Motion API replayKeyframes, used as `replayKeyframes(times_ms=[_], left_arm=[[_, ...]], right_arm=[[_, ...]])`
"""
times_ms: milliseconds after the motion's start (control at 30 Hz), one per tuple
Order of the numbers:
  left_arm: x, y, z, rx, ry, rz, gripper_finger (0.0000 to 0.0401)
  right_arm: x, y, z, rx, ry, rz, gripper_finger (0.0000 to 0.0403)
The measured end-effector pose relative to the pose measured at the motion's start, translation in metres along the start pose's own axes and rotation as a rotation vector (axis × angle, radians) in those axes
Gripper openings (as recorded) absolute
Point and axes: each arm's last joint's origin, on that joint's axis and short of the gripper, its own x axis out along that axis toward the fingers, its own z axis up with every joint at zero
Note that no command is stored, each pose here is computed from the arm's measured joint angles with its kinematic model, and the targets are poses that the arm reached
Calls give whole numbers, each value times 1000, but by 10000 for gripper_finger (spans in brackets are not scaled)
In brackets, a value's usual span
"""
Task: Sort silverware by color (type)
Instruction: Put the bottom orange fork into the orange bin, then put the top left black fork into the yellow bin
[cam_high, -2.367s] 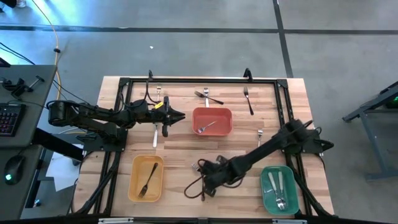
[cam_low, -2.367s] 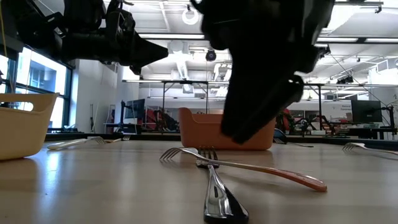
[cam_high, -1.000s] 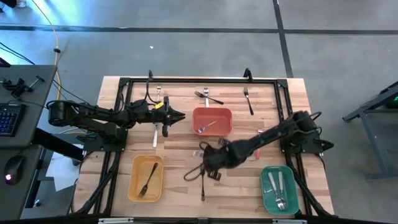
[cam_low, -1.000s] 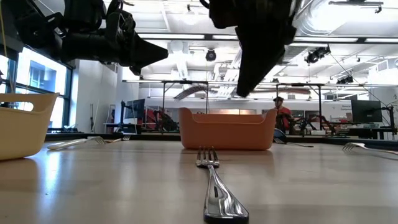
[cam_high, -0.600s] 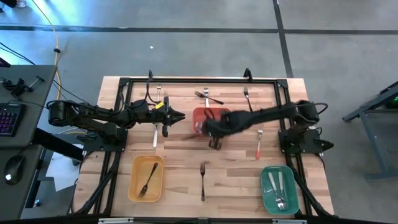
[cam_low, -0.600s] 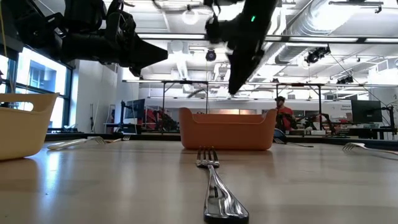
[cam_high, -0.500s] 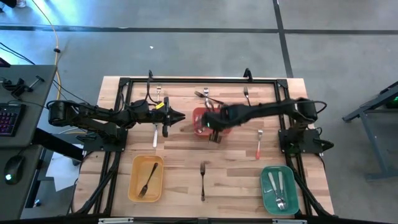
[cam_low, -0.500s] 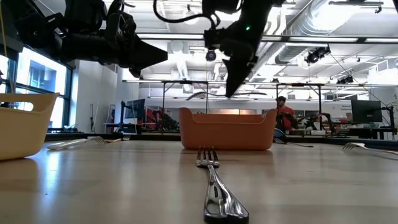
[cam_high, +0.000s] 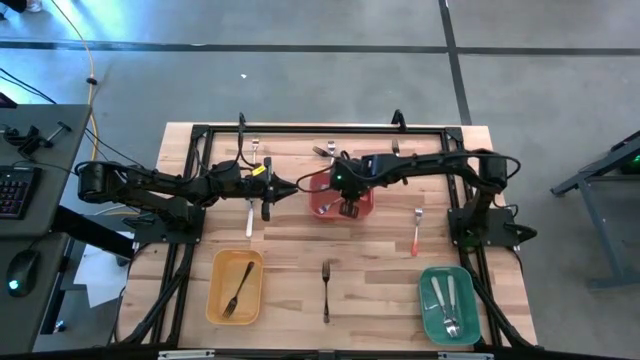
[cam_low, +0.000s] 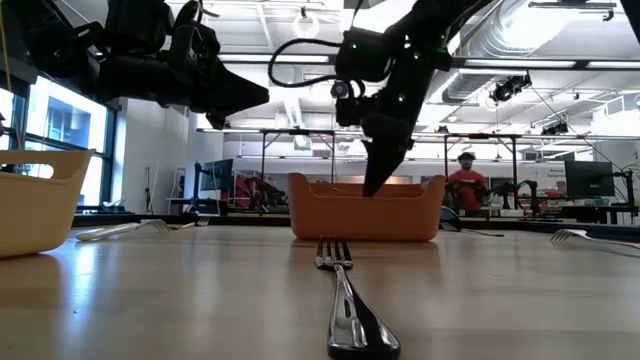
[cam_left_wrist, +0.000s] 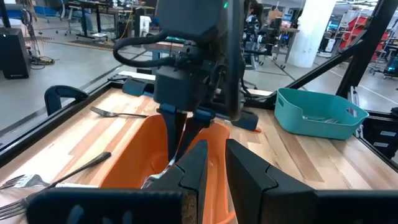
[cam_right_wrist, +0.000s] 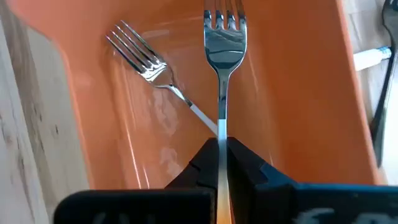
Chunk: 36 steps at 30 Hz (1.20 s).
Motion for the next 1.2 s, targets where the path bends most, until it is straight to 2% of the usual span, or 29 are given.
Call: replayKeyframes(times_ms=[300, 700, 800, 1033, 1200], left_arm=[[0, 0, 0, 8, -2, 4, 46], [0, 0, 0, 1, -2, 4, 46], [0, 0, 0, -8, -2, 4, 46], [0, 0, 0, -36, -1, 4, 46], [0, 0, 0, -36, -1, 4, 46]], right_arm=[[12, -15, -9, 23, -33, 72, 0], [14, -16, -7, -7, -79, 109, 1], [14, -15, -7, -12, -83, 121, 15], [14, -16, -6, -22, -86, 121, 85], [-6, -17, -2, -67, -91, 114, 83]])
